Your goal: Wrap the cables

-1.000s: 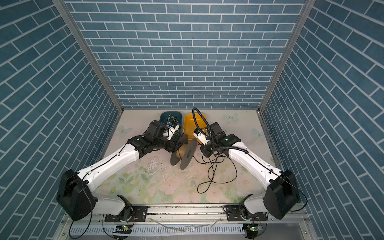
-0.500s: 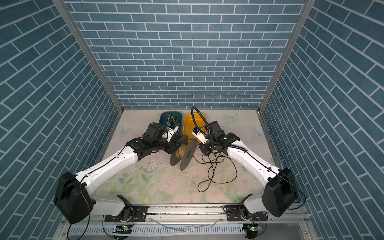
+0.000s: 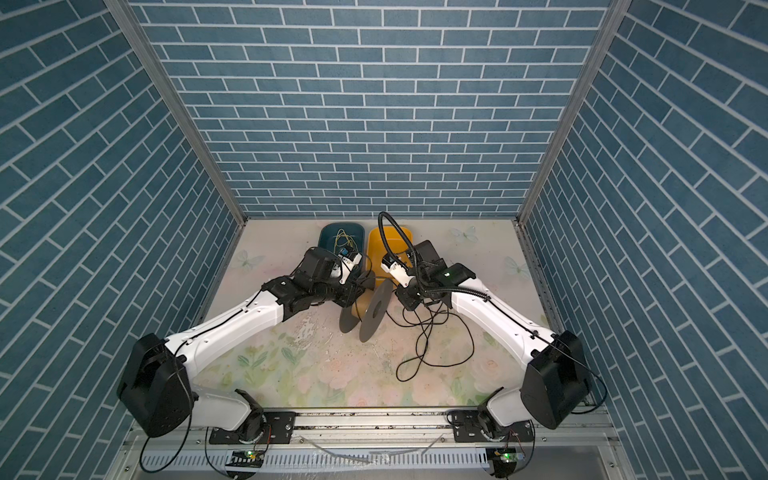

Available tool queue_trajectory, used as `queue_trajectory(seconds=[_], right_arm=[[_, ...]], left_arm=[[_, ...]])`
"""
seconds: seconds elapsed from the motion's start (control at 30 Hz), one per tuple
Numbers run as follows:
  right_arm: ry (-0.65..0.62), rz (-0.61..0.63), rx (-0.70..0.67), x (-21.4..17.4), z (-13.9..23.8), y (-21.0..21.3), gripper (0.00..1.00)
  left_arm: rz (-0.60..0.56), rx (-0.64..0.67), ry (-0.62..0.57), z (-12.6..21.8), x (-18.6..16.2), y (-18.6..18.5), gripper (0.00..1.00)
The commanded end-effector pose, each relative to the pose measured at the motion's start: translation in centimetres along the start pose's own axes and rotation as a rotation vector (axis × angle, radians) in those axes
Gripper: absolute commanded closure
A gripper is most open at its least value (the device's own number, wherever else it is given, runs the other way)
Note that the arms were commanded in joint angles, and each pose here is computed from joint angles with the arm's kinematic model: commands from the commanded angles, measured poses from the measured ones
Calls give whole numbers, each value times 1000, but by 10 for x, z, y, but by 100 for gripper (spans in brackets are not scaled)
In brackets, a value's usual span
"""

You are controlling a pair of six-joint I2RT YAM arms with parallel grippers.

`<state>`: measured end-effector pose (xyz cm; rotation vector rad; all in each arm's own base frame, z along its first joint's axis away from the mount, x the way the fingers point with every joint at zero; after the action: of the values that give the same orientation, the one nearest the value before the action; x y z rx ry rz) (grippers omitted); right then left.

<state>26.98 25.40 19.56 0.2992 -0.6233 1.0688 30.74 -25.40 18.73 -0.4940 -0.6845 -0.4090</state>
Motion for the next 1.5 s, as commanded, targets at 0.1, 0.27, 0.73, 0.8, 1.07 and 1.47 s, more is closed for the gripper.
queue_trajectory(seconds=[0.1,0.27,0.73,0.8,1.07,1.47], right_arm=[[-45,72,-9,19,6,-3,100],[-47,67,-11,18,3,-3,100],[-84,14,-15,27,1,-6,80],[-97,1,-12,31,3,-6,66],[-210,-60,-49,33,10,-7,24],[-392,-126,-43,14,-4,1,29]], left_arm=[[-2,27,-7,-3,0,3,71],[-3,53,-27,4,1,6,82],[-19,122,-4,35,6,6,100],[-16,149,20,43,7,7,100],[-20,346,92,87,25,24,100],[68,343,47,127,59,23,100]])
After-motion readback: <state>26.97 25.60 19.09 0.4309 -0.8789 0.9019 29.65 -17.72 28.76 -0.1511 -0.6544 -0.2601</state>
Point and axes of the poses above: each gripper's point midway between its finger pads, its own z axis back along the fingers, its own y axis along the line the jaws close on, x = y × z, the point moved 2 cm from there along z, back along the fingers, and after that the axes turned 7 degrees about z, right-handed, at the moved point
